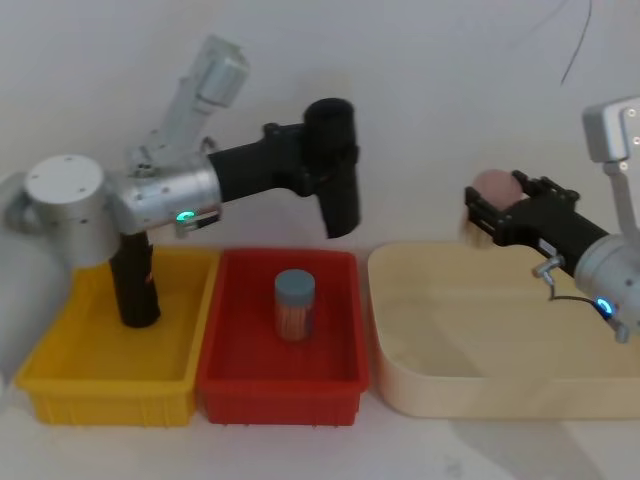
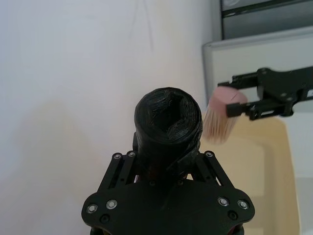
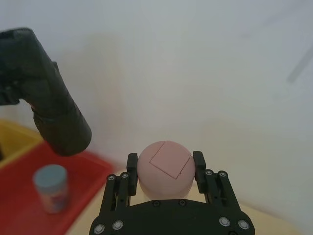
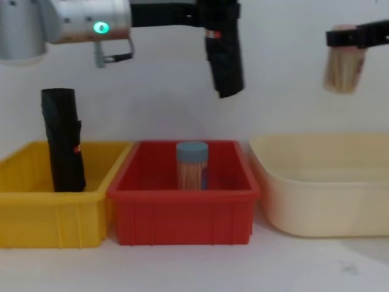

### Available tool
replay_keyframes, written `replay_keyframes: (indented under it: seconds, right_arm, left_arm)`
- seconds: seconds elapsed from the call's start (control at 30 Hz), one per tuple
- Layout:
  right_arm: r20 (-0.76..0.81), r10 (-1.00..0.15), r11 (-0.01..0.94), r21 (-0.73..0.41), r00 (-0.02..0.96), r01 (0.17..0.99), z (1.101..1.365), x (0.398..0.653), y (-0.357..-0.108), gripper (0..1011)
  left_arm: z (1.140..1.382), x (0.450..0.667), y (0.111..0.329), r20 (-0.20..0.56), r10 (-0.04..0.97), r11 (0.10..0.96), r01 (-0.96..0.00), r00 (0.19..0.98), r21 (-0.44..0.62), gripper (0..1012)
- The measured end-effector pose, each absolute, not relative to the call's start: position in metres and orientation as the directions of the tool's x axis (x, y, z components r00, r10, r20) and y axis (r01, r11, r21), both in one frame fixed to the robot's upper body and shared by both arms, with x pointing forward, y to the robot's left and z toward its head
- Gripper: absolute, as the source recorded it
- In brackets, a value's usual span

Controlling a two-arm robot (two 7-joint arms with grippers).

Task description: Pick up the garbage bag with the one hand and transfer it to the other hand.

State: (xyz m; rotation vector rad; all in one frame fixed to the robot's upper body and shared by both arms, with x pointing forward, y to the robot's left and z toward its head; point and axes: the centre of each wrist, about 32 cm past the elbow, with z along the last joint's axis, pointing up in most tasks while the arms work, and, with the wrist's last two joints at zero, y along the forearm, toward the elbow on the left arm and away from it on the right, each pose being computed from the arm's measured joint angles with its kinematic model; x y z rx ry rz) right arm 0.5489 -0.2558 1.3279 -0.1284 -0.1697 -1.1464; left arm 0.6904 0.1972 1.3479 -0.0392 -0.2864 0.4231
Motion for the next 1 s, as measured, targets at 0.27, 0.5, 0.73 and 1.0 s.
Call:
replay_keyframes:
  seconds: [0.27,0.5,0.73,1.0]
  right_arm:
    - [0.185,-0.919,0.345,-0.051,0.348,0.937,1.321,0.553,-0.274,655]
    - [0.175,-0.931,0.313,-0.071,0.321,0.947,1.316,0.556,-0.285,868]
    - [0.17,-0.936,0.297,-0.082,0.307,0.951,1.313,0.557,-0.29,1004]
    - [0.174,-0.93,0.315,-0.083,0.325,0.945,1.312,0.555,-0.291,1004]
  left_arm:
    - [1.346,0.714,0.164,0.256,0.343,0.939,-0.327,0.904,-0.105,416]
    - [1.348,0.721,0.148,0.266,0.308,0.951,-0.291,0.913,-0.101,416]
    - [1.35,0.723,0.141,0.274,0.292,0.956,-0.276,0.916,-0.096,416]
    - [1.352,0.724,0.137,0.281,0.28,0.96,-0.266,0.918,-0.091,416]
